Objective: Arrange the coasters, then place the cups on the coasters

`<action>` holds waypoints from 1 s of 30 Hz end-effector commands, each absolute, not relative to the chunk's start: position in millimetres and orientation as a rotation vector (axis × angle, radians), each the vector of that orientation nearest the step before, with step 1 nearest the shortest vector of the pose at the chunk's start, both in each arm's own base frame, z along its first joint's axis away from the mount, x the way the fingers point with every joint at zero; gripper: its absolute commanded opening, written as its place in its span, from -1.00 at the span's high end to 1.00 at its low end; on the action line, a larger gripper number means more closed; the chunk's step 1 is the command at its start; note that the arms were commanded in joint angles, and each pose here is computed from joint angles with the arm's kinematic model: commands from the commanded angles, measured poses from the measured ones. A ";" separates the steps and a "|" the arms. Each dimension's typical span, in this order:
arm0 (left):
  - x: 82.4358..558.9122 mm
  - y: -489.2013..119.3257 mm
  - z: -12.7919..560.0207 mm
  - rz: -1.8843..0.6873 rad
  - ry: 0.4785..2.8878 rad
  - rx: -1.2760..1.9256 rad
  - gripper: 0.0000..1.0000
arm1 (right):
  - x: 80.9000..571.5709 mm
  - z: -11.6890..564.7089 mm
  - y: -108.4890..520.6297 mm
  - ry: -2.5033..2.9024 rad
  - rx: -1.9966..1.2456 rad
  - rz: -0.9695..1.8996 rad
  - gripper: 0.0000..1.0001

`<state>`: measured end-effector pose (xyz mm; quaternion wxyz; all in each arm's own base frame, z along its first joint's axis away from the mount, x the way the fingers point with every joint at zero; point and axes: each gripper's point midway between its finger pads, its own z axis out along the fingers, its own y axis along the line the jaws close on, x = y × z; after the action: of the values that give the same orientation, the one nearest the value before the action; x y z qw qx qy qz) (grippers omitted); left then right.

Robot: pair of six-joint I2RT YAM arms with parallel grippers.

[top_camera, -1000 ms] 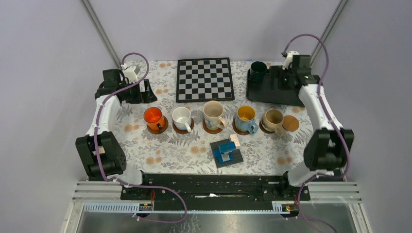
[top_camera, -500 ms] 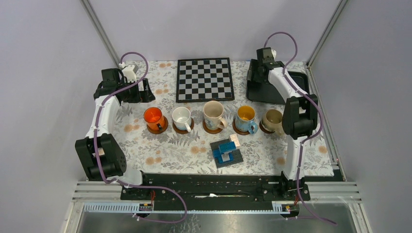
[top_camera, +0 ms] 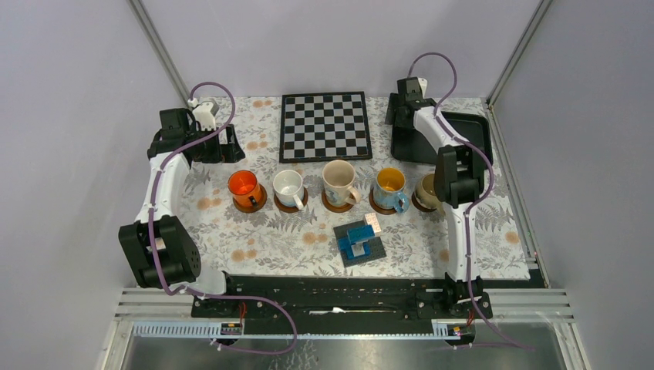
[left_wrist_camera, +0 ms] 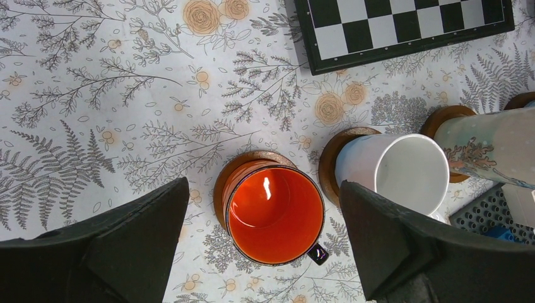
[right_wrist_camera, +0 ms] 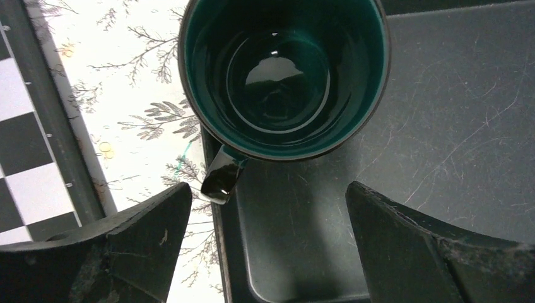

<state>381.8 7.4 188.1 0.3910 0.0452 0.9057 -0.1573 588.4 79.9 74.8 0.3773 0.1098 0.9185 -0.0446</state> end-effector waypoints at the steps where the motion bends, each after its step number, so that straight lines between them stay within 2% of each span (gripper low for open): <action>1: 383.6 12.0 197.5 -0.356 2.275 0.140 -0.98 | 603.7 91.6 74.9 2.281 0.263 -0.162 -0.99; 13: 382.8 10.0 192.7 -0.375 2.286 0.135 -0.98 | 596.5 91.4 34.9 2.348 0.217 -0.064 -0.98; 23: 383.7 9.6 193.2 -0.377 2.284 0.138 -0.98 | 584.7 77.6 46.9 2.459 -0.157 0.209 -0.99; 27: 383.2 9.9 193.3 -0.375 2.285 0.133 -0.98 | 586.5 72.1 44.7 2.469 -0.226 0.201 -0.85; 30: 382.6 9.9 193.8 -0.375 2.284 0.131 -0.98 | 588.3 67.3 41.5 2.478 -0.235 0.180 -0.67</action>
<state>377.8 9.1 184.3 0.3812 0.0435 0.9108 -0.1521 589.2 36.0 68.6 0.3279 -0.0522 0.9414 0.0594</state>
